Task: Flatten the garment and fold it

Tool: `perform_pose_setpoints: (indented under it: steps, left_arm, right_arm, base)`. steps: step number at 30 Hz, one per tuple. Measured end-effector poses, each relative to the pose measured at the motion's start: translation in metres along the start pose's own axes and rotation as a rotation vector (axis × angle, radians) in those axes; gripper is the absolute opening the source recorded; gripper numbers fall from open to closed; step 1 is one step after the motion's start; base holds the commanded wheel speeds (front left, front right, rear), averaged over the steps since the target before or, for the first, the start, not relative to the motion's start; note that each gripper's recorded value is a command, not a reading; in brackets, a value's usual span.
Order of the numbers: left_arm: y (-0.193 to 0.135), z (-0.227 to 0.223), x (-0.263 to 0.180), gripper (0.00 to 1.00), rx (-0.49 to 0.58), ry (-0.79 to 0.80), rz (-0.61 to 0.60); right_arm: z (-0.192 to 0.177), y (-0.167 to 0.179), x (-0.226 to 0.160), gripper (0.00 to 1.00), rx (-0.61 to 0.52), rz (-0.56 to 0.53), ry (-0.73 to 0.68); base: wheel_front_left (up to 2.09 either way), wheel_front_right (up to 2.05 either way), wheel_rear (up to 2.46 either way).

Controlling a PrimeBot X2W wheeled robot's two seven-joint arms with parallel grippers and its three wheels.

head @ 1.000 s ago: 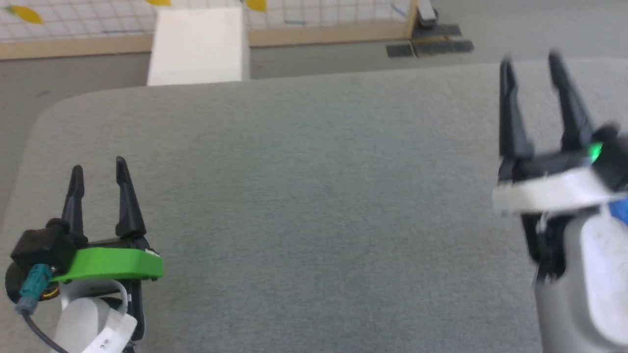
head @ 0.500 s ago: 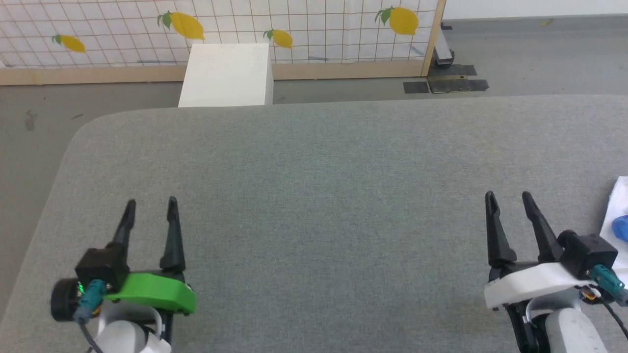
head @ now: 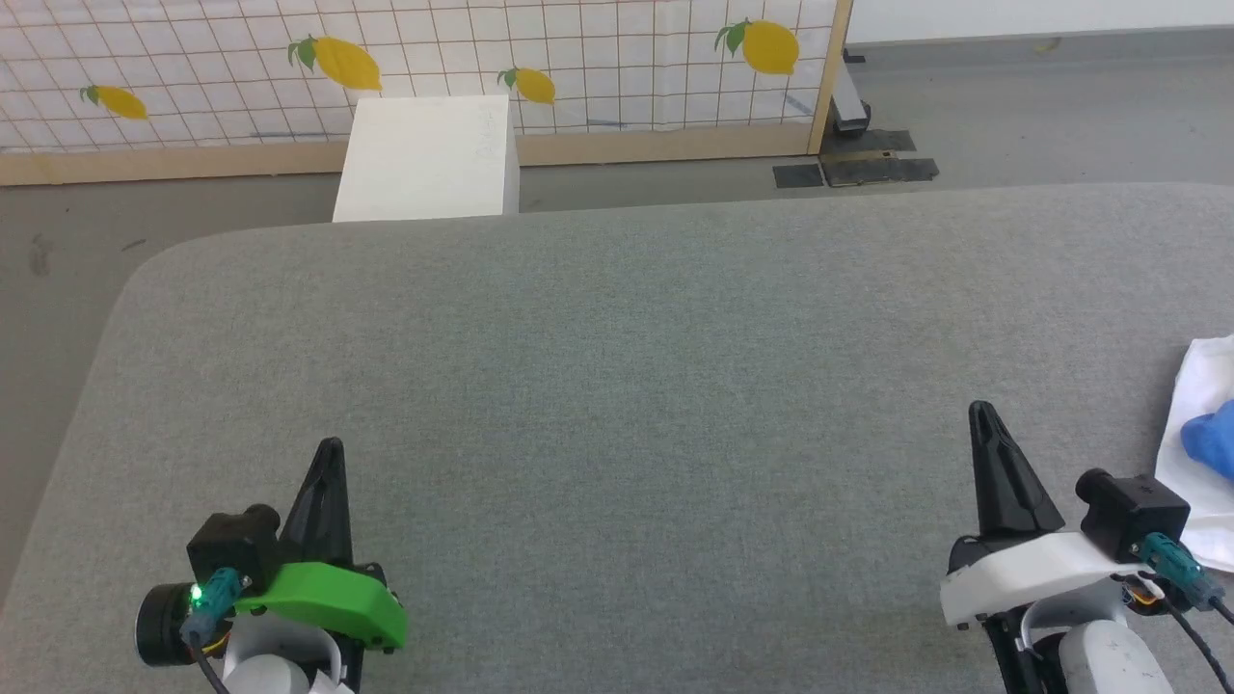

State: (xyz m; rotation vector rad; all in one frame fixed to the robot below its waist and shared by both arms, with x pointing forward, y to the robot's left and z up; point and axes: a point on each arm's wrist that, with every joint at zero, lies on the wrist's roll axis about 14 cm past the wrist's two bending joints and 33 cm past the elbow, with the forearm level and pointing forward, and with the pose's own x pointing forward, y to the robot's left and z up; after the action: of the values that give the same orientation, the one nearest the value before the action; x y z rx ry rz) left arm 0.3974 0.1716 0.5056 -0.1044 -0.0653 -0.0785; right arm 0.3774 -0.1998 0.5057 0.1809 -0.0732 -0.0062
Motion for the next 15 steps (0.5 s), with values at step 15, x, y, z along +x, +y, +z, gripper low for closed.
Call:
perform_pose_setpoints:
  steps: [15]
  left_arm:
    - [-0.0002, 0.0047, -0.0003, 0.0, 0.012, 0.001, -0.001]
  right_arm:
    - [0.0037, 0.0054, 0.0027, 0.0, -0.019, 0.019, 0.004]
  base:
    - [0.0, 0.0, 0.0]
